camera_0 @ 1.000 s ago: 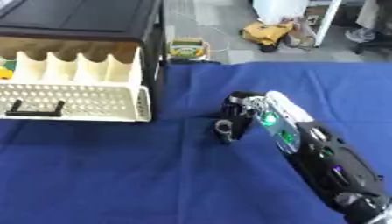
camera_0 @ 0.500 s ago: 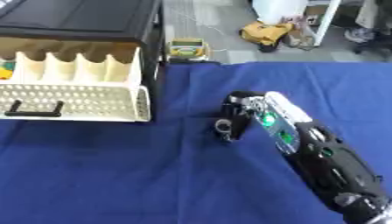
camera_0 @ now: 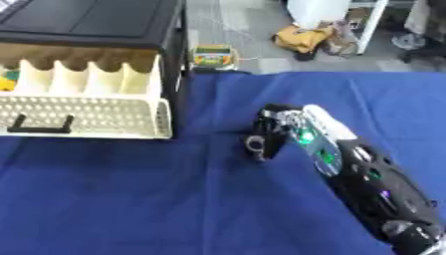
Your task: Pick up objects from table and place into drawer.
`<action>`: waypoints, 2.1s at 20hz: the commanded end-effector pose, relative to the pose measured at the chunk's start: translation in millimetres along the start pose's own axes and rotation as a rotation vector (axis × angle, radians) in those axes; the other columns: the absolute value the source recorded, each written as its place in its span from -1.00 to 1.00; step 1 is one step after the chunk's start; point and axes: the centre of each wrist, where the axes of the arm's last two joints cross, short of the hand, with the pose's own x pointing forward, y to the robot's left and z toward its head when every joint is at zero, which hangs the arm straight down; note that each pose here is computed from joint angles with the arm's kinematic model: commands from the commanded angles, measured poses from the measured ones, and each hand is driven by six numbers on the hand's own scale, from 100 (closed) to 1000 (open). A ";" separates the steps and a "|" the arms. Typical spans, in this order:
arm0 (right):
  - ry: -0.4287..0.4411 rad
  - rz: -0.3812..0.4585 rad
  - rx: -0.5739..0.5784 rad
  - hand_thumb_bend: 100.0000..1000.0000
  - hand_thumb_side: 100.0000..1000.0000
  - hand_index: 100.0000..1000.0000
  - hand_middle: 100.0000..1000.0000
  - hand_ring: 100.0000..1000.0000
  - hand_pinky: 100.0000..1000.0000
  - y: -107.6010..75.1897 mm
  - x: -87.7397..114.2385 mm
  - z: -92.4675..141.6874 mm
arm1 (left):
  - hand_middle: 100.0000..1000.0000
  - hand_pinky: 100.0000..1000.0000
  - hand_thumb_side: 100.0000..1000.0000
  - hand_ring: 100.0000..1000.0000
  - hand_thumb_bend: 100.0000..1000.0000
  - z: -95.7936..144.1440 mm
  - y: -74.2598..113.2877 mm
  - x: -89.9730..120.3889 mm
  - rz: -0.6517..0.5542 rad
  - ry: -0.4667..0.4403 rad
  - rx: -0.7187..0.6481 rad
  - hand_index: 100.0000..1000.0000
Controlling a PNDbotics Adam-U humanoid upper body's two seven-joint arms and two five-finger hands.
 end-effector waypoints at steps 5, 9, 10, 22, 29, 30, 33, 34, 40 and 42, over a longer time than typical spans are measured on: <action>-0.030 -0.001 -0.045 -0.45 -1.00 0.22 -0.05 0.04 -0.45 -22.4 8.4 10.4 | -1.00 -1.00 0.40 -1.00 -1.00 -2.4 6.1 5.4 -0.024 -0.015 -0.001 0.28; -0.046 -0.002 -0.055 -0.42 -0.99 0.22 -0.06 0.03 -0.45 -28.9 13.6 12.9 | -1.00 -1.00 0.39 -1.00 -1.00 -2.0 6.2 5.1 -0.024 -0.012 -0.004 0.28; -0.051 -0.001 -0.059 -0.42 -0.98 0.22 -0.06 0.03 -0.45 -31.0 15.6 13.7 | -1.00 -1.00 0.39 -1.00 -1.00 -2.0 6.2 5.1 -0.025 -0.011 -0.005 0.28; -0.111 0.048 -0.138 -0.37 -0.85 0.19 -0.07 0.00 -0.48 -57.4 47.2 23.3 | -1.00 -1.00 0.38 -1.00 -1.00 -0.7 5.0 4.2 -0.028 0.002 -0.026 0.28; -0.163 0.074 -0.240 -0.31 -0.75 0.19 -0.09 -0.03 -0.50 -86.7 77.7 36.8 | -1.00 -1.00 0.39 -1.00 -1.00 0.4 5.2 3.5 -0.031 0.019 -0.037 0.28; -0.169 0.076 -0.254 -0.30 -0.73 0.18 -0.09 -0.04 -0.50 -89.8 80.8 39.1 | -1.00 -1.00 0.39 -1.00 -1.00 0.5 5.1 3.4 -0.030 0.021 -0.039 0.28; -0.188 0.081 -0.285 -0.28 -0.71 0.18 -0.10 -0.04 -0.50 -97.3 89.3 45.1 | -1.00 -1.00 0.39 -1.00 -1.00 0.8 5.3 3.2 -0.029 0.026 -0.043 0.28; -0.193 0.081 -0.293 -0.27 -0.70 0.18 -0.10 -0.05 -0.51 -99.2 91.7 46.6 | -1.00 -1.00 0.39 -1.00 -1.00 0.9 5.3 3.1 -0.029 0.028 -0.044 0.28; -0.223 0.078 -0.334 -0.24 -0.66 0.18 -0.11 -0.06 -0.52 -109.4 105.0 55.8 | -1.00 -1.00 0.39 -1.00 -1.00 1.5 5.5 2.8 -0.026 0.035 -0.049 0.28; -0.233 0.077 -0.352 -0.22 -0.64 0.18 -0.11 -0.07 -0.52 -113.7 109.1 59.7 | -1.00 -1.00 0.39 -1.00 -1.00 1.9 5.4 2.5 -0.025 0.039 -0.052 0.28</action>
